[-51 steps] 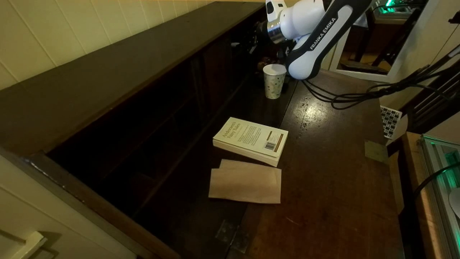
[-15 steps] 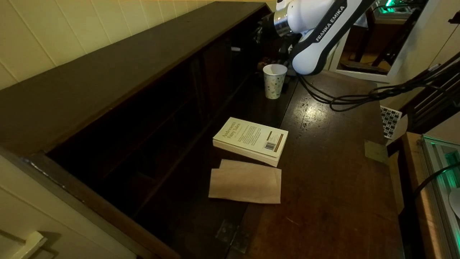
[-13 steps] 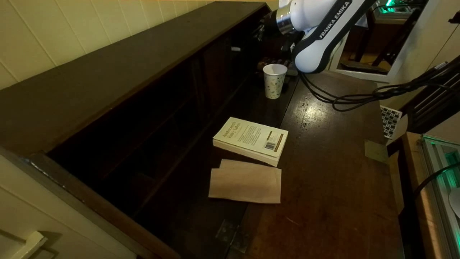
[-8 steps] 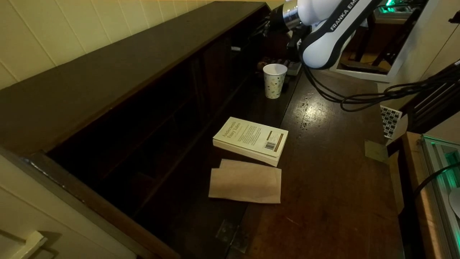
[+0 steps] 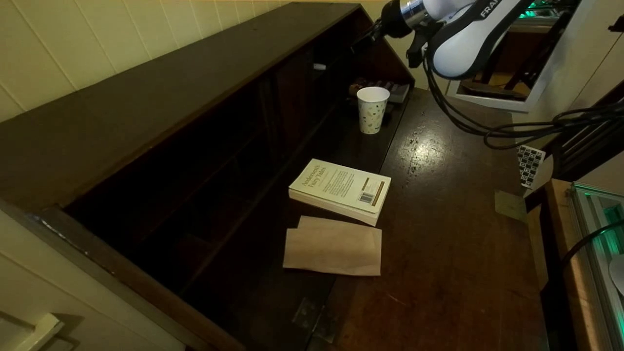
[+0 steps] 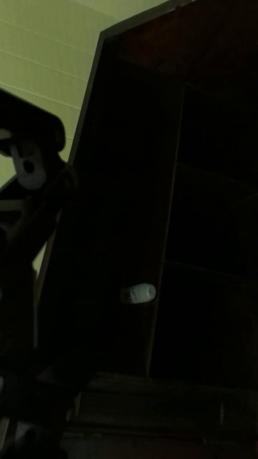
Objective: Take the marker out of the coffee cup and put it on the top shelf.
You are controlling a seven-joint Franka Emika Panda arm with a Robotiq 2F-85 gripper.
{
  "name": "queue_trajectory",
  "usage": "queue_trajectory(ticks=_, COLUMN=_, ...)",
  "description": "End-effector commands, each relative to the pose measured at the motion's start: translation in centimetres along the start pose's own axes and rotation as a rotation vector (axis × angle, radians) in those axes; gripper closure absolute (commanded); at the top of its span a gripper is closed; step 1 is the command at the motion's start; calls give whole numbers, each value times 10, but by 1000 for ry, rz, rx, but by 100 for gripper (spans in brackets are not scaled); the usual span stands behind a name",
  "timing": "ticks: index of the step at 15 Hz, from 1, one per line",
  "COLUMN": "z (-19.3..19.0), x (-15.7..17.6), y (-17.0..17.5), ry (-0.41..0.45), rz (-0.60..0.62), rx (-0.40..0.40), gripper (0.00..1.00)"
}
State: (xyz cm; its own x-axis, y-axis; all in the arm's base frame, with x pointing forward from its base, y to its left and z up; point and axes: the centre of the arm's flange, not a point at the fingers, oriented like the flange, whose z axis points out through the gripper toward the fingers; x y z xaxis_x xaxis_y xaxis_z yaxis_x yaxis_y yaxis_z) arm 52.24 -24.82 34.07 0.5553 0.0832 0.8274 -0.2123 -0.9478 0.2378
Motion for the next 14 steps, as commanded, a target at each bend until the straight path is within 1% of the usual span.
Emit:
queue_trajectory(ticks=1, z=-30, x=1, y=13, ry=-67, rz=38, rx=36, gripper=0)
queue_trajectory(ticks=3, z=-37, x=1, y=13, ry=-111, rz=56, rx=44, gripper=0)
queue_trajectory(ticks=11, z=-59, x=4, y=16, ry=-210, rz=116, rx=72, gripper=0)
queue_trajectory(ticks=14, z=-67, x=4, y=18, ry=-253, rz=131, rx=64, gripper=0)
